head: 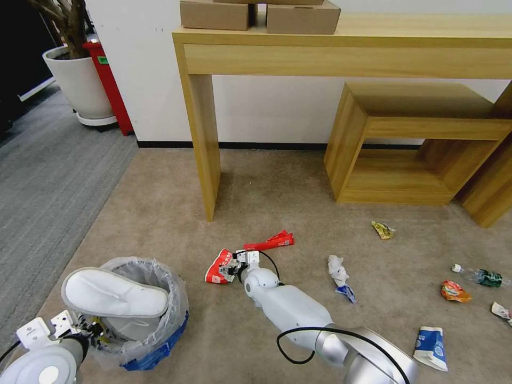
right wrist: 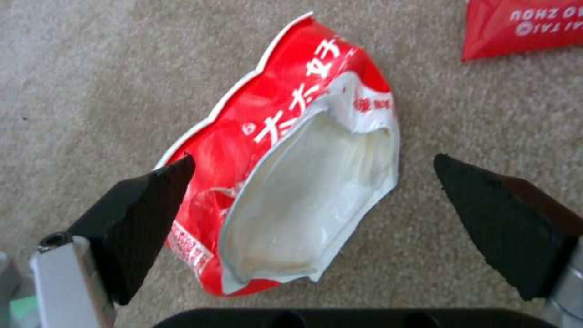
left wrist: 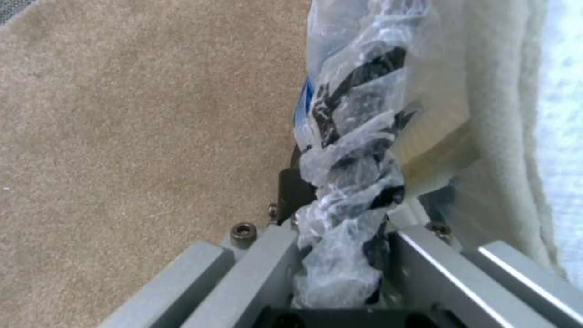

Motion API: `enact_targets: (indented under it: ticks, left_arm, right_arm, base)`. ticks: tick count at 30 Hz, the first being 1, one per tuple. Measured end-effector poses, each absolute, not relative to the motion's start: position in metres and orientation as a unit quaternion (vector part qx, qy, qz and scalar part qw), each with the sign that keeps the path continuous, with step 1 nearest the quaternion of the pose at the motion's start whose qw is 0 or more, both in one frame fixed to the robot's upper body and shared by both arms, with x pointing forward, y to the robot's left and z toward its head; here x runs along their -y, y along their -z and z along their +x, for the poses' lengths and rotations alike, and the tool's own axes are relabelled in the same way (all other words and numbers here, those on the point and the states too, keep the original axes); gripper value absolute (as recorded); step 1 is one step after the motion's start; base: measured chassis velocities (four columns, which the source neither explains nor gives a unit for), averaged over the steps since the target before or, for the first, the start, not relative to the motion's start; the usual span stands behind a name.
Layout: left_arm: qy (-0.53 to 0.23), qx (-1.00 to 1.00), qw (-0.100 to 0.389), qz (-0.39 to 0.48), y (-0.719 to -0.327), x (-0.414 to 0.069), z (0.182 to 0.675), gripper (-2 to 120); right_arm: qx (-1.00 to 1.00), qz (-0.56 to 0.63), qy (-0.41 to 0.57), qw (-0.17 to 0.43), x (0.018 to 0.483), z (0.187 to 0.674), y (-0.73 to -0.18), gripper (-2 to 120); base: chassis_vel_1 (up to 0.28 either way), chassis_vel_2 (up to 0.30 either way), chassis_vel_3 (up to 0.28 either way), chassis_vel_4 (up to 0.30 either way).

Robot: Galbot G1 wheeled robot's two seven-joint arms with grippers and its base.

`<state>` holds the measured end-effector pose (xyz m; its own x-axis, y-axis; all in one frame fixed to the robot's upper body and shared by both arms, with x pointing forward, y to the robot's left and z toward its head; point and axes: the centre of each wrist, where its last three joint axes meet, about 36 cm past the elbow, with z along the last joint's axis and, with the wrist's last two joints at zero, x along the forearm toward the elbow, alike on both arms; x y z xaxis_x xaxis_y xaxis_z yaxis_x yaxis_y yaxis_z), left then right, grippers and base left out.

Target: Pick up the trash bin and place the garbage on the floor into it.

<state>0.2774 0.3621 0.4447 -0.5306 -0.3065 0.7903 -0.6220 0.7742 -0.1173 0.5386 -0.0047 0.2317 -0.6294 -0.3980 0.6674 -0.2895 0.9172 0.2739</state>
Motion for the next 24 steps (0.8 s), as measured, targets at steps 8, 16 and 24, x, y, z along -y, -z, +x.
enact_targets:
  ticks: [8, 16, 24]
  left_arm:
    - [-0.196, 0.853, 0.401, 0.271, -0.444, -0.361, 0.277, 0]
    - [-0.197, 0.853, 0.402, 0.27, -0.443, -0.361, 0.278, 0]
    - [-0.197, 0.852, 0.403, 0.269, -0.441, -0.359, 0.277, 0]
  right_arm:
    - [0.897, 0.196, 0.07, 0.389, 0.003, 0.535, -0.23, 100]
    - [0.895, 0.201, 0.067, 0.394, 0.001, 0.531, -0.227, 95]
    - [0.894, 0.203, 0.066, 0.395, -0.001, 0.527, -0.226, 74]
  base:
    - [0.0, 0.0, 0.0, 0.0]
    - [0.0, 0.0, 0.0, 0.0]
    - [0.0, 0.0, 0.0, 0.0]
